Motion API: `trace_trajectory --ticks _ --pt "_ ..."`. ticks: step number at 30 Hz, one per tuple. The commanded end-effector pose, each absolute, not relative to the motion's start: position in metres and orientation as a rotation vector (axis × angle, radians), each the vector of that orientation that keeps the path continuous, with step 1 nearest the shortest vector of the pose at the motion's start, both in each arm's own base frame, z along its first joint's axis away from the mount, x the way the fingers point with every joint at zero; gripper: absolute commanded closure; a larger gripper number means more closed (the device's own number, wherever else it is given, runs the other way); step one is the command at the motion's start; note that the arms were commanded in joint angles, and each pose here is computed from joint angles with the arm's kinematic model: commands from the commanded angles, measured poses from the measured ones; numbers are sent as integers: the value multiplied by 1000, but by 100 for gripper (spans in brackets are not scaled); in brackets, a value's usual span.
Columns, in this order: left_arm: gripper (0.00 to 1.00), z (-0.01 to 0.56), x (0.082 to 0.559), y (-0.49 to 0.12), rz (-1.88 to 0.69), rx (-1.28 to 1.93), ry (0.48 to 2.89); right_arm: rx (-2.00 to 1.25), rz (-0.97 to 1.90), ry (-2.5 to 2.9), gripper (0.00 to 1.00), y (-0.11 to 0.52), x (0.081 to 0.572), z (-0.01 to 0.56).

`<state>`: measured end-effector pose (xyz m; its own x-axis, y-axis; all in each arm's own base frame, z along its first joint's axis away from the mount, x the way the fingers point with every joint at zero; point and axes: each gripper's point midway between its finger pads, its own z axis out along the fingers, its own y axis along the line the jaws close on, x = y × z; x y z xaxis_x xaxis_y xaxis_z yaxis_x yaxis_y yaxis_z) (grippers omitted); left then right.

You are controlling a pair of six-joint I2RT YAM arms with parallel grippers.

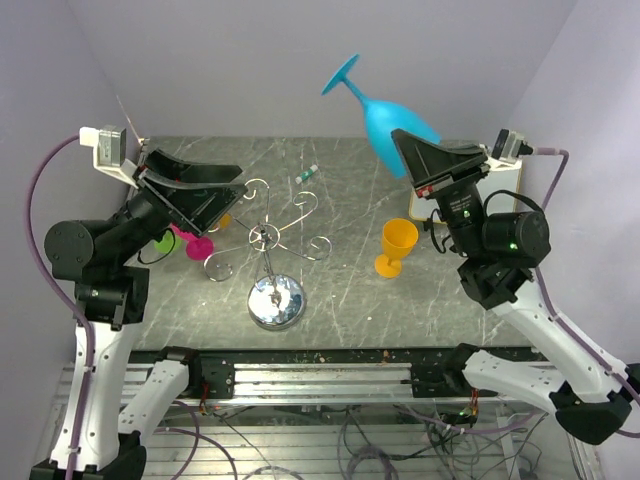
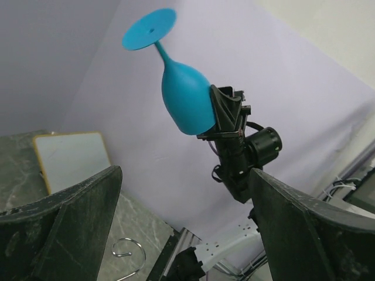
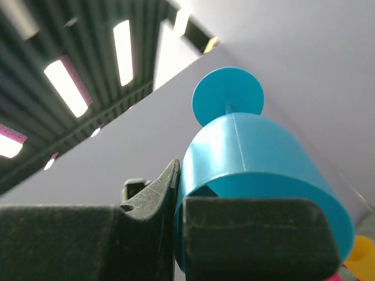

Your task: Take the wine glass off the wine glass rack

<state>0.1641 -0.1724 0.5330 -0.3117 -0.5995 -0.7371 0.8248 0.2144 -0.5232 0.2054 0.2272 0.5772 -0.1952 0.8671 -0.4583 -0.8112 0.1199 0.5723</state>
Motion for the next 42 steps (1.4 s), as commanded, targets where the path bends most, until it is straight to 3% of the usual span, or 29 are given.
trace_trajectory --ticks 1,10,42 --pt "0 534 169 -163 -1329 195 1248 580 1323 1099 100 184 263 534" --pt "0 534 171 -159 -1297 172 1247 927 809 1439 100 149 306 439" --pt "0 520 188 -162 -1286 160 1291 560 244 2597 100 255 315 214"
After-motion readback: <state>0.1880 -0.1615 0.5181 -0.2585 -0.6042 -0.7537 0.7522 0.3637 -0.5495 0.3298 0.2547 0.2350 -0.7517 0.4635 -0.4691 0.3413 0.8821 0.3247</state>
